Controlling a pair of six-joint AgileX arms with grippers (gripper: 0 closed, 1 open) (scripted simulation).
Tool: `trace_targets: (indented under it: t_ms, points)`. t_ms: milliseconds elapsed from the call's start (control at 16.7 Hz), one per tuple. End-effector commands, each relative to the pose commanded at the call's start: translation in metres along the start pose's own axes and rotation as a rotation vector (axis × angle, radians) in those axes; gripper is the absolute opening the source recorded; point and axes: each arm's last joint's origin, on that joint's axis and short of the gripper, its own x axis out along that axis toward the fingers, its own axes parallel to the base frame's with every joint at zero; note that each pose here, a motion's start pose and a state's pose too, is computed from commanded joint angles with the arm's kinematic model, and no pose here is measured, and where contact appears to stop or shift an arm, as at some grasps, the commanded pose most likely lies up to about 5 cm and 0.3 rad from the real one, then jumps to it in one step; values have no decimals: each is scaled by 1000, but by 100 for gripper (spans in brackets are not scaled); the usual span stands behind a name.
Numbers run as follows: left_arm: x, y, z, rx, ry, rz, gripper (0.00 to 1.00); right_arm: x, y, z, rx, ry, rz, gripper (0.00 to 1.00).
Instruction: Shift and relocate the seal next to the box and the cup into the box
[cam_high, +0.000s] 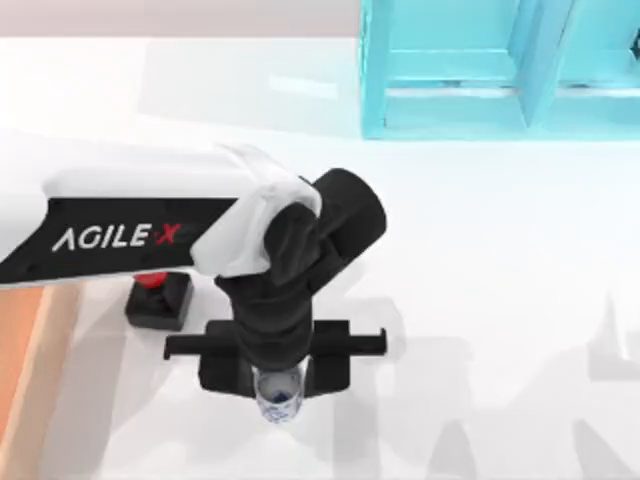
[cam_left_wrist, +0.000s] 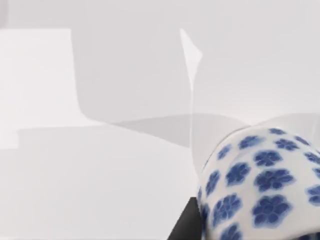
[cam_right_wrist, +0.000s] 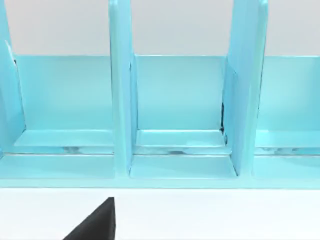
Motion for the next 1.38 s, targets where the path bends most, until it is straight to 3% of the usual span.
trace_targets:
  t_ms: [660, 1080, 1380]
  points:
    - [-94, 93, 2, -1, -1, -1, 0, 0, 0, 0, 0, 0, 0, 100]
    - [-97, 101, 1, 5, 7, 5, 0, 0, 0, 0, 0, 0, 0, 100]
    - [-100, 151, 17, 2, 8, -2, 0, 0, 0, 0, 0, 0, 0, 100]
